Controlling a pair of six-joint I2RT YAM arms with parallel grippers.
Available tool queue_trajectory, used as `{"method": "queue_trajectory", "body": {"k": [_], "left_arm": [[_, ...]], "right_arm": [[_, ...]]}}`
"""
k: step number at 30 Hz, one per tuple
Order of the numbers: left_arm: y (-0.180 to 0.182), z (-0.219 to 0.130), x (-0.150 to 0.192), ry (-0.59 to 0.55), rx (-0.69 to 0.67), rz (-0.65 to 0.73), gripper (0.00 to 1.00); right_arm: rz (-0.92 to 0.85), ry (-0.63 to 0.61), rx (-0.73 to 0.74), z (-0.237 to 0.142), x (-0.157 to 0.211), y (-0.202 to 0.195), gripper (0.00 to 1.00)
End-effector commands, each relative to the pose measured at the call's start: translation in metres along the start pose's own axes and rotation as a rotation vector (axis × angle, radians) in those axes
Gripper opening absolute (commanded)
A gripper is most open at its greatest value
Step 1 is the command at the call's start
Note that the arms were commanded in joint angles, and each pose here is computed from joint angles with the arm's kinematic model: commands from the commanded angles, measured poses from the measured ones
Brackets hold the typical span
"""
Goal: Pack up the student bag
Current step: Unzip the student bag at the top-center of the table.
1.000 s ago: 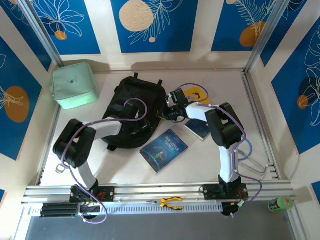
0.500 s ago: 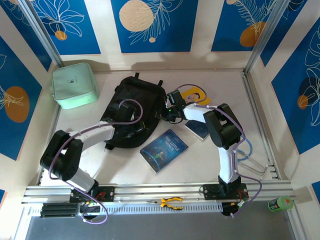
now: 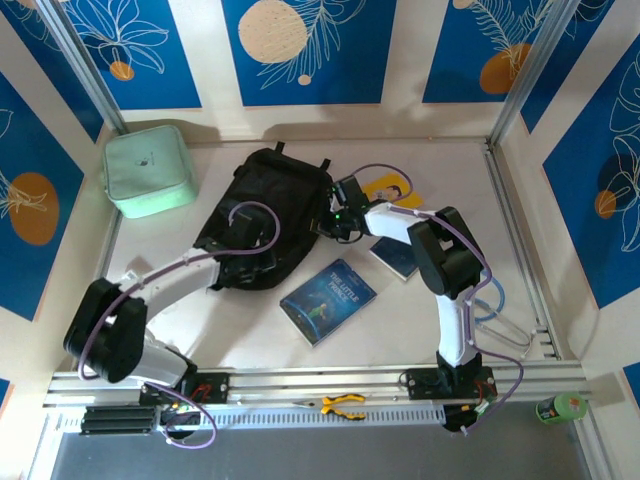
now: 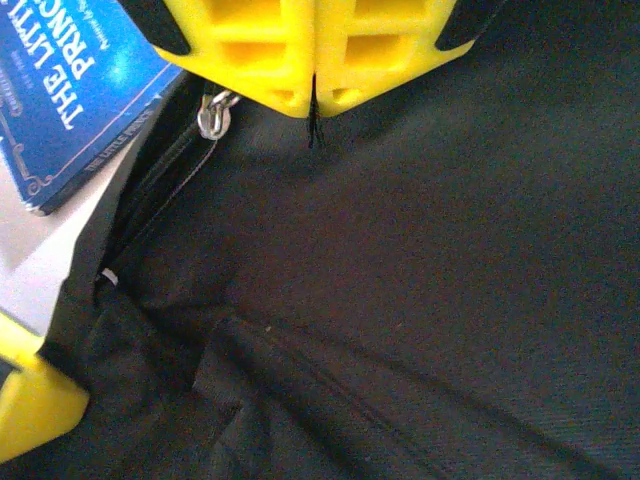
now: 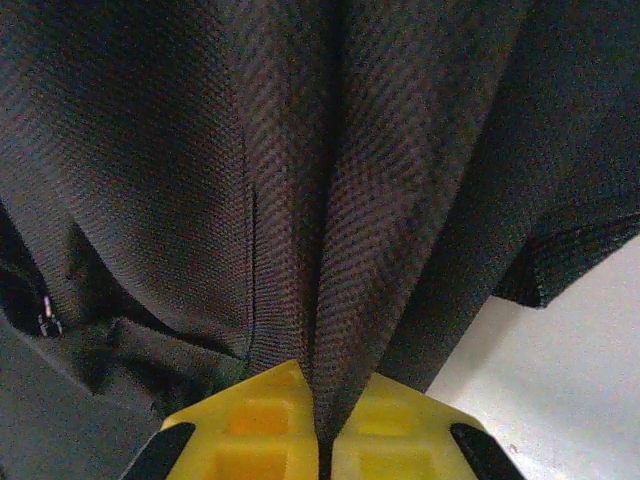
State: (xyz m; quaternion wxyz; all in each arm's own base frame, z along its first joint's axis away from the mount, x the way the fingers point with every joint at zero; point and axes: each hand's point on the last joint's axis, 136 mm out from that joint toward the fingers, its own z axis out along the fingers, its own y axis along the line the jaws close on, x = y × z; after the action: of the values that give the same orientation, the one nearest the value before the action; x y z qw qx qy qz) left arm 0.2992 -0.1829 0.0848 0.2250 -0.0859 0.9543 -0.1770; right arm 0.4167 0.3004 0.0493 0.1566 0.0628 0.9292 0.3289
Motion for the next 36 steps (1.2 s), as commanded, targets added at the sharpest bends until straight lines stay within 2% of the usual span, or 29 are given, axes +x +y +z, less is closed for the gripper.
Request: {"method": "queue_trajectory", "body": {"k": [1, 6, 14, 16, 19, 22, 28, 33, 36], "left_arm": [[0.028, -0.024, -0.001, -0.019, -0.149, 0.121, 0.0], [0.007, -0.04, -0.012, -0.053, -0.065, 0.203, 0.0], [-0.022, -0.034, -0.027, -0.06, 0.028, 0.238, 0.0], [-0.033, -0.026, -0.034, -0.045, 0.046, 0.234, 0.21], [-0.042, -0.015, -0.049, -0.022, 0.036, 0.188, 0.36], [-0.04, 0.001, -0.061, 0.028, 0.011, 0.087, 0.46], [-0.03, 0.033, -0.07, 0.105, -0.03, -0.113, 0.5], [-0.017, 0.05, -0.067, 0.168, -0.11, -0.144, 0.57], [-0.022, 0.059, -0.055, 0.235, -0.08, -0.149, 0.57]], "right_arm": [[0.036, -0.132, 0.095, -0.021, -0.057, -0.033, 0.07], [-0.071, -0.139, -0.01, -0.024, -0.076, -0.002, 0.06], [-0.11, -0.116, -0.099, -0.026, -0.071, 0.016, 0.06], [-0.107, -0.102, -0.113, -0.024, -0.065, 0.015, 0.07], [-0.102, -0.085, -0.12, -0.022, -0.059, 0.014, 0.07], [-0.1, -0.069, -0.118, -0.019, -0.052, 0.013, 0.07], [-0.104, -0.051, -0.112, -0.014, -0.042, 0.011, 0.07], [-0.106, -0.043, -0.105, -0.011, -0.038, 0.009, 0.07], [-0.097, -0.036, -0.099, -0.009, -0.036, 0.004, 0.07]]}}
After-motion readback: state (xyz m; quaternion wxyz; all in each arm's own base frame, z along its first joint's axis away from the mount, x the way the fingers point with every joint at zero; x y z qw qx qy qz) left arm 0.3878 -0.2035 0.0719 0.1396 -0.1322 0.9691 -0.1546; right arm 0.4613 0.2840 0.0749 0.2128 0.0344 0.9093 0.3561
